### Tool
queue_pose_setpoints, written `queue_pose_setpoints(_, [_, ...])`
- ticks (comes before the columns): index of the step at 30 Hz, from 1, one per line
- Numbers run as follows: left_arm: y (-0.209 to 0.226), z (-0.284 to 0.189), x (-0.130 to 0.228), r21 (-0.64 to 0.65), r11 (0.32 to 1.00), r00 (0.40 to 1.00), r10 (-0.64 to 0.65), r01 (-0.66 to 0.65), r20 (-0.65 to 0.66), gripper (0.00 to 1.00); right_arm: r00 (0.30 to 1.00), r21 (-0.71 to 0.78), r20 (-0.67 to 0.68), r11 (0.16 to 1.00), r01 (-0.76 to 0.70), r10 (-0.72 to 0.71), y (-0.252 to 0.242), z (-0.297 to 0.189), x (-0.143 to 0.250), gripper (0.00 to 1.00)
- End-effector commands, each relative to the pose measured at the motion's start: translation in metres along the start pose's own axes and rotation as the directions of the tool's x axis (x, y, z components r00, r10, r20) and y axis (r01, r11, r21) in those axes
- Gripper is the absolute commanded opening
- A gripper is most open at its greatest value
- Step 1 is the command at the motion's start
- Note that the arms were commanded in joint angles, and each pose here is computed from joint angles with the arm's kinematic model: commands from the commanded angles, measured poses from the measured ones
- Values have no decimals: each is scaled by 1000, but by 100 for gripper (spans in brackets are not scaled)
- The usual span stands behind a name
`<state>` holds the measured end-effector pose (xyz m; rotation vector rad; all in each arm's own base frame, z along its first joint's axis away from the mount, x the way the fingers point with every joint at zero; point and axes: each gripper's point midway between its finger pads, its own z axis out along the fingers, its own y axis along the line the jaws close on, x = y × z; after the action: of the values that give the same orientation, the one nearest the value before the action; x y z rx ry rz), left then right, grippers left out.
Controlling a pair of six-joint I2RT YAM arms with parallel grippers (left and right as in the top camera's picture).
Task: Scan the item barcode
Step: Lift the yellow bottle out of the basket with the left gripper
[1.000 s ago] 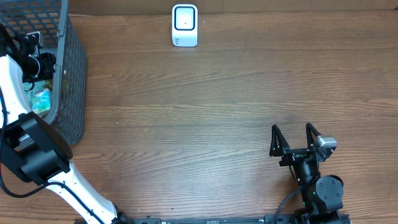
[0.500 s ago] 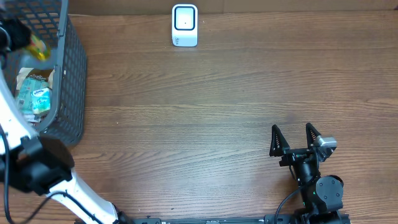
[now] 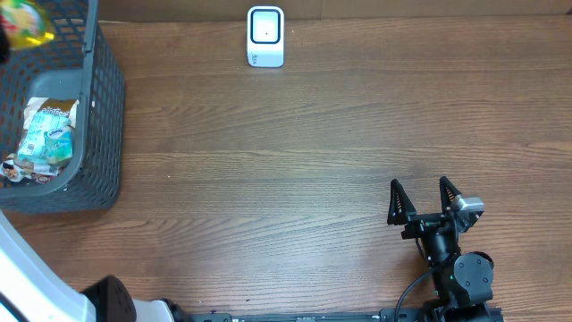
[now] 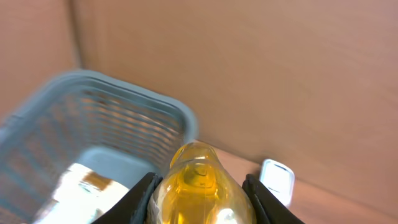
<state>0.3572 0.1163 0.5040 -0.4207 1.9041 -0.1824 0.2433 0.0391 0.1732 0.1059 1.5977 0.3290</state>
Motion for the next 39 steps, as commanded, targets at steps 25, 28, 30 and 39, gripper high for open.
queue_pose_setpoints(25, [-204,49,221,289,942,751,313,-169,-582,4,1000,-7,1,1000,4,-4,1,0,2,100])
queue_pose_setpoints(28, [-227,56,252,355,924,686,353,-146,-637,6,1000,-7,1,1000,4,-4,1,0,2,100])
queue_pose_setpoints(30, [-235,65,270,364,919,651,370,-151,-663,4,1000,-8,1,1000,4,-4,1,0,2,100])
queue_pose_setpoints(39, [-259,107,332,187,967,637,253,-171,-729,4,1000,-7,1,1000,4,-4,1,0,2,100])
